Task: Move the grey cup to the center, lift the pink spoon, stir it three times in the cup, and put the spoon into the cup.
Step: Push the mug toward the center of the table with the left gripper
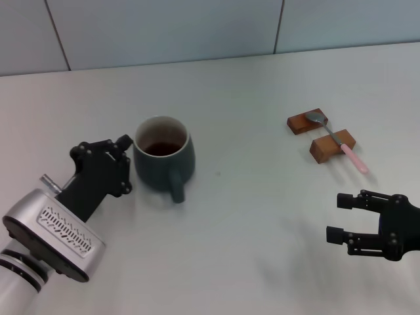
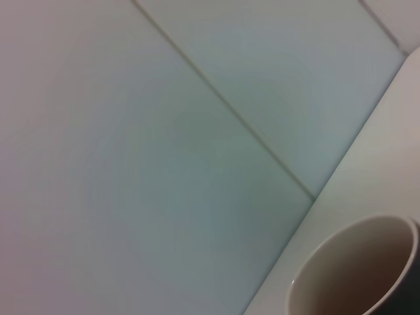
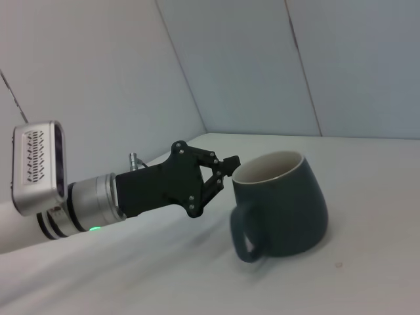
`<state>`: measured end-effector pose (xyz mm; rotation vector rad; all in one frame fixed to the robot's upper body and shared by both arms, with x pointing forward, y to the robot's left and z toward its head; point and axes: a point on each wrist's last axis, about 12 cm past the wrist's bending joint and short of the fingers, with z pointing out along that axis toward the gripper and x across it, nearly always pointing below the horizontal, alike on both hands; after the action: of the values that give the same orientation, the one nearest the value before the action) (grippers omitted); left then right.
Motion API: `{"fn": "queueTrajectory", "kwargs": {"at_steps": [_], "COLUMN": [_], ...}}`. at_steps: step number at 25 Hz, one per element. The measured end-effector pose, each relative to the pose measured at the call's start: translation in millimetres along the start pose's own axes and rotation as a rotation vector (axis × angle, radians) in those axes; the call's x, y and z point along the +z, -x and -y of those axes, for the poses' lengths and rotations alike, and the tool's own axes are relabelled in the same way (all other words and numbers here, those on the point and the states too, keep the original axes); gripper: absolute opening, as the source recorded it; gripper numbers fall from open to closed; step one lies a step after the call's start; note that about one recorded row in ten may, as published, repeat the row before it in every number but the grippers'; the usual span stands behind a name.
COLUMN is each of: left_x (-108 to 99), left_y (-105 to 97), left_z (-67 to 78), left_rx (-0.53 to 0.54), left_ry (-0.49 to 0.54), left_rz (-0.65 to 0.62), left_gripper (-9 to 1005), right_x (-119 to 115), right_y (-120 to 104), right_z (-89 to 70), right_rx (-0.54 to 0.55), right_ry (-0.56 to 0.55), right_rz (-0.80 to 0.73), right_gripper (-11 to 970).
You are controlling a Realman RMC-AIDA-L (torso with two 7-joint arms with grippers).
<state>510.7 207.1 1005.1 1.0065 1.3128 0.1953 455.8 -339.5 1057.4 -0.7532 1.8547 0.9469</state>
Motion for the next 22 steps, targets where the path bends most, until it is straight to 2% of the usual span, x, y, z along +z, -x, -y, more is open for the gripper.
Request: {"fn": "queueTrajectory", "kwargs": {"at_steps": [22], "left_x": [12.4], "left_y": [33.9], "left_z": [27.5], "left_rx": [-0.025], "left_ry": [-0.152], "left_rz": [0.136], "left_gripper": [-2], "right_x": [0.8], "right_y": [0.6], "right_z": [-0.3], "right_rx": [0.006], "right_ry": [0.004], "right_rz": [0.001], "right_gripper": [823]}}
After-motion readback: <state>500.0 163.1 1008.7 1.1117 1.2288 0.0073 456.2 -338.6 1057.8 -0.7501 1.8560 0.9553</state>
